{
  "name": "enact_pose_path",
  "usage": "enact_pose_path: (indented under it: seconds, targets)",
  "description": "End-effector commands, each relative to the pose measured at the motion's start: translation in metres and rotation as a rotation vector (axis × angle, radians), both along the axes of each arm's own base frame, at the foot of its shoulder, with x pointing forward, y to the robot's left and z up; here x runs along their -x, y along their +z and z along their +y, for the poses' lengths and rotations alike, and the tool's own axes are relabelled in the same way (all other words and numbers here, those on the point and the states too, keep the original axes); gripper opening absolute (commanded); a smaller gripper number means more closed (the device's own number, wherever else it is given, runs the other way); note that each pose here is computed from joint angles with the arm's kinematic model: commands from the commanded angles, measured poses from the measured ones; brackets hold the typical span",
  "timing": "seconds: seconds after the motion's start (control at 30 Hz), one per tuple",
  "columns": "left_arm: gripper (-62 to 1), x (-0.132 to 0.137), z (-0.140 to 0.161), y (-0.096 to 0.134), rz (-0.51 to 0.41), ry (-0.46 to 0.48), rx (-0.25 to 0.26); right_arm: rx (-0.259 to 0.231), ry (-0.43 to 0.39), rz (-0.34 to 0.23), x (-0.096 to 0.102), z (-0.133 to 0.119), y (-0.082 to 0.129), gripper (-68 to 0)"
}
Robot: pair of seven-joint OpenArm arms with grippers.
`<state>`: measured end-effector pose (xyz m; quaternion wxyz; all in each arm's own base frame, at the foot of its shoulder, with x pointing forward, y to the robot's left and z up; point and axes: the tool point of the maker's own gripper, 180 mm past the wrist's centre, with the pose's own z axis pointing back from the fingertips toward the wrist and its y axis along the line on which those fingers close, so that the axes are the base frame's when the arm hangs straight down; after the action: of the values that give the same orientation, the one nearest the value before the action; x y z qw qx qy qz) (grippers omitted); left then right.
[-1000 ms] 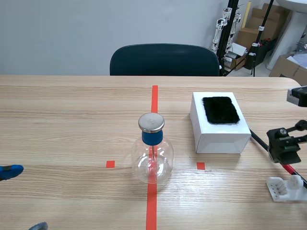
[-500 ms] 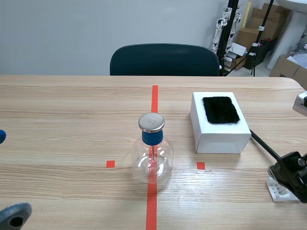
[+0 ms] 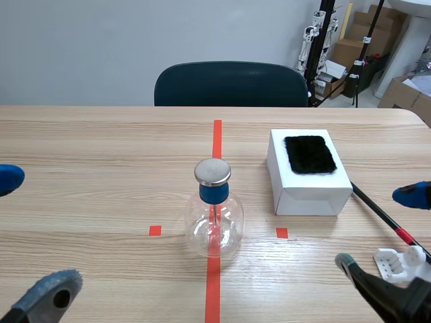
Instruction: Do the electroscope experiment. return to the home posture
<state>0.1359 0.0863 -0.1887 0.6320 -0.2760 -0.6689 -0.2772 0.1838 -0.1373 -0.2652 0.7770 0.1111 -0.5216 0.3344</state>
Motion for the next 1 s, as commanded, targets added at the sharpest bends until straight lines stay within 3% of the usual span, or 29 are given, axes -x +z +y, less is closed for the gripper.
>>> enact_pose_path:
  seconds: [0.0,0.17,0.33,0.43,0.7,0.97]
  targets:
    - [1.4,-0.001,0.001,0.002,-0.009,0.025,0.025,-0.031,-0.013,-0.051,-0.001,-0.001,0.009,-0.6]
    - [1.4,-0.005,-0.003,0.0,-0.068,0.054,-0.021,-0.111,0.01,-0.127,0.016,0.009,0.022,-0.6]
    - [1.4,-0.012,-0.005,-0.009,-0.069,0.11,-0.075,-0.19,0.028,-0.17,0.027,0.015,0.036,-0.6]
    - [1.4,-0.019,-0.003,-0.012,-0.056,0.168,-0.073,-0.229,0.039,-0.183,0.033,0.018,0.041,-0.6]
    - [1.4,-0.021,-0.002,-0.011,-0.056,0.198,-0.056,-0.25,0.051,-0.125,0.048,0.021,0.035,-0.6]
    - [1.4,-0.021,-0.002,-0.011,-0.056,0.198,-0.056,-0.32,0.07,-0.184,0.049,0.025,0.052,-0.6]
